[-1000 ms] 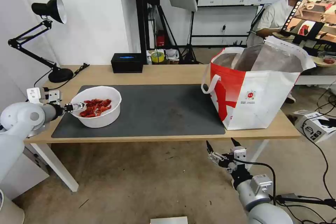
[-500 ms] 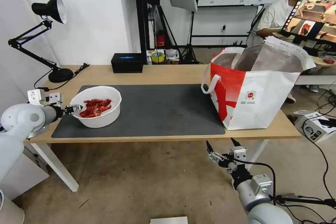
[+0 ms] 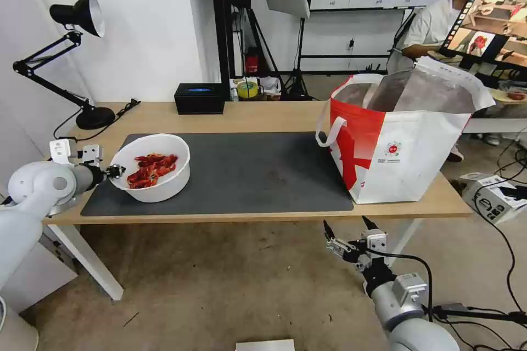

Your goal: Pick up the trash from the table and place it into the takeout bag.

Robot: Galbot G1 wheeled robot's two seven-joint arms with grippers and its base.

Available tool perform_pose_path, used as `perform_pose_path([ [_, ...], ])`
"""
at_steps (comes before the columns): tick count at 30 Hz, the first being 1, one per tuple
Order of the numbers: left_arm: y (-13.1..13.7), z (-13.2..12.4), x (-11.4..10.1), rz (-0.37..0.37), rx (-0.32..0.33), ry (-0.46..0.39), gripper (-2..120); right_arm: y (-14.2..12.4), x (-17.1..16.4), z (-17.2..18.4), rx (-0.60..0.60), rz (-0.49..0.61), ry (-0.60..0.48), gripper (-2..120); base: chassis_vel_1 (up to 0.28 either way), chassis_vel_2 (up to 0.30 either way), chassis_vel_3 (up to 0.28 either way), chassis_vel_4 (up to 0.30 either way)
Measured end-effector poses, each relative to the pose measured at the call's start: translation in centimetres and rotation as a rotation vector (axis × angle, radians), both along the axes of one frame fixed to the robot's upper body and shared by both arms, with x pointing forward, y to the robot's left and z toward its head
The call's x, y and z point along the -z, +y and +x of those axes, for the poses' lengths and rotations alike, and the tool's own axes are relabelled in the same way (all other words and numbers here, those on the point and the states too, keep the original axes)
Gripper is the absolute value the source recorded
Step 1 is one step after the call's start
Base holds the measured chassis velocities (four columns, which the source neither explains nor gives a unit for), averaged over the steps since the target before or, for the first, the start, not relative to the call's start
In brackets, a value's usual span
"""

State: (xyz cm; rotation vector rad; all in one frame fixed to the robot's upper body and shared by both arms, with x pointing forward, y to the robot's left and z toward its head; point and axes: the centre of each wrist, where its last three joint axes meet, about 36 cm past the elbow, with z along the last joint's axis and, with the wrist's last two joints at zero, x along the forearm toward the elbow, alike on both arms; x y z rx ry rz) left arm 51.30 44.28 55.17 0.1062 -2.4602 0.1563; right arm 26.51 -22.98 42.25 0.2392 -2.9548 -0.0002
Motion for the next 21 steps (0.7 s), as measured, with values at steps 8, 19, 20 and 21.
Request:
perform_pose_path([
  [8, -0.4, -0.2, -0.7, -0.027, 0.018, -0.015, 0, 0.0, 0.0, 0.0, 0.0, 0.0, 0.0, 100, 0.0, 0.0, 0.0, 0.0],
  [19, -3.2, 0.3, -7.8, -0.094, 0.117, -0.163, 0, 0.0, 0.0, 0.0, 0.0, 0.0, 0.0, 100, 0.0, 0.0, 0.0, 0.0],
  [20, -3.2, 0.3, -7.8, -0.094, 0.117, -0.163, 0, 0.0, 0.0, 0.0, 0.0, 0.0, 0.0, 100, 0.0, 0.0, 0.0, 0.0],
  [21, -3.6, 0.4, -8.3, -0.097, 0.129, -0.172, 0, 0.0, 0.0, 0.0, 0.0, 0.0, 0.0, 100, 0.0, 0.0, 0.0, 0.0],
])
